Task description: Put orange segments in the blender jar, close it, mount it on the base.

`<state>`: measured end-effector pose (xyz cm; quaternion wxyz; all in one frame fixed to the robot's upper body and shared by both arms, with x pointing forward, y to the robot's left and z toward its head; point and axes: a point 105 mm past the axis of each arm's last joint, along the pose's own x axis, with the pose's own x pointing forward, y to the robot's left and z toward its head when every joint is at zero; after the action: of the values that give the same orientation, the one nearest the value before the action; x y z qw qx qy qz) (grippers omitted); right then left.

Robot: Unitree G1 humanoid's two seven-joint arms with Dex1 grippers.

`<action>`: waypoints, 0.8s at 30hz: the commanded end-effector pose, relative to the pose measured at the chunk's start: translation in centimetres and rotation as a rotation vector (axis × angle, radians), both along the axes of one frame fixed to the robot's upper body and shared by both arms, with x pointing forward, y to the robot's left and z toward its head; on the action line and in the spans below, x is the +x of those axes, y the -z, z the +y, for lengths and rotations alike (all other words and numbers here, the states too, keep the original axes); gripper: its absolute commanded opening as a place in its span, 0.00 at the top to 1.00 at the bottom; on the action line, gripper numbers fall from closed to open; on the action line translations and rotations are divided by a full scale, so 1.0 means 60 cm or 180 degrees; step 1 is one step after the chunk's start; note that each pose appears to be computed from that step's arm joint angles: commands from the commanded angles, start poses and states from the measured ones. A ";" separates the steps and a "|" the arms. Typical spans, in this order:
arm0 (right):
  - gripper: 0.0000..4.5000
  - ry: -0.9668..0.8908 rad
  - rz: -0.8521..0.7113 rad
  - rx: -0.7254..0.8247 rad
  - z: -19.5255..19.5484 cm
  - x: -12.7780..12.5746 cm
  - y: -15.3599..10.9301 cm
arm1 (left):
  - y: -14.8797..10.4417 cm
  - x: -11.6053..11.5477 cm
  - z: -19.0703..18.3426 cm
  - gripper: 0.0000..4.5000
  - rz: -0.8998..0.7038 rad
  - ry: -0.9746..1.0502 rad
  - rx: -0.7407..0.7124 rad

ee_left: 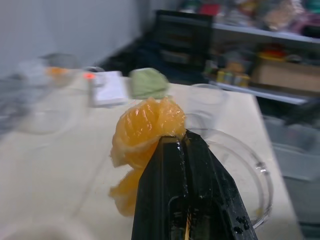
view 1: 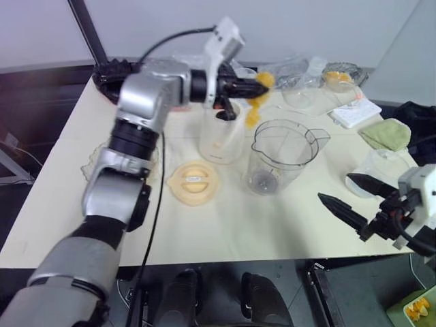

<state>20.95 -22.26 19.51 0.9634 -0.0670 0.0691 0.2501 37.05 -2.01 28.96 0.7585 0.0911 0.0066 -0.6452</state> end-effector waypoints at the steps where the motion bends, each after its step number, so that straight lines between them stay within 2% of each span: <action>1: 0.00 0.0061 -0.0141 -0.0073 0.000 -0.008 -0.013 | -0.003 -0.024 -0.037 1.00 -0.0154 0.0334 0.0031; 5: 0.00 0.0098 -0.0126 -0.0064 0.001 -0.013 -0.010 | 0.026 -0.036 -0.065 1.00 -0.0145 0.0503 0.0179; 12: 0.00 0.0142 -0.0110 -0.0053 0.002 -0.017 -0.005 | 0.062 -0.052 -0.080 1.00 -0.0189 0.0666 0.0392; 14: 0.00 0.0156 -0.0104 -0.0047 0.002 -0.016 -0.004 | 0.069 -0.051 -0.080 0.88 -0.0232 0.0647 0.0432; 16: 0.00 0.0174 -0.0087 -0.0045 0.001 -0.016 0.000 | 0.068 -0.052 -0.078 0.72 -0.0269 0.0650 0.0430; 21: 0.00 0.0278 0.0008 -0.0153 -0.012 -0.017 0.015 | 0.065 -0.044 -0.076 0.13 -0.0364 0.0501 0.0392; 24: 0.00 0.0465 0.0022 -0.0294 -0.031 -0.012 0.028 | 0.047 -0.036 -0.072 0.13 -0.0381 0.0377 0.0206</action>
<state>20.11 -23.54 17.54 0.9718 -0.0882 0.1010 0.1940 35.04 -6.24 24.11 0.7100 0.1592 0.0182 -0.6857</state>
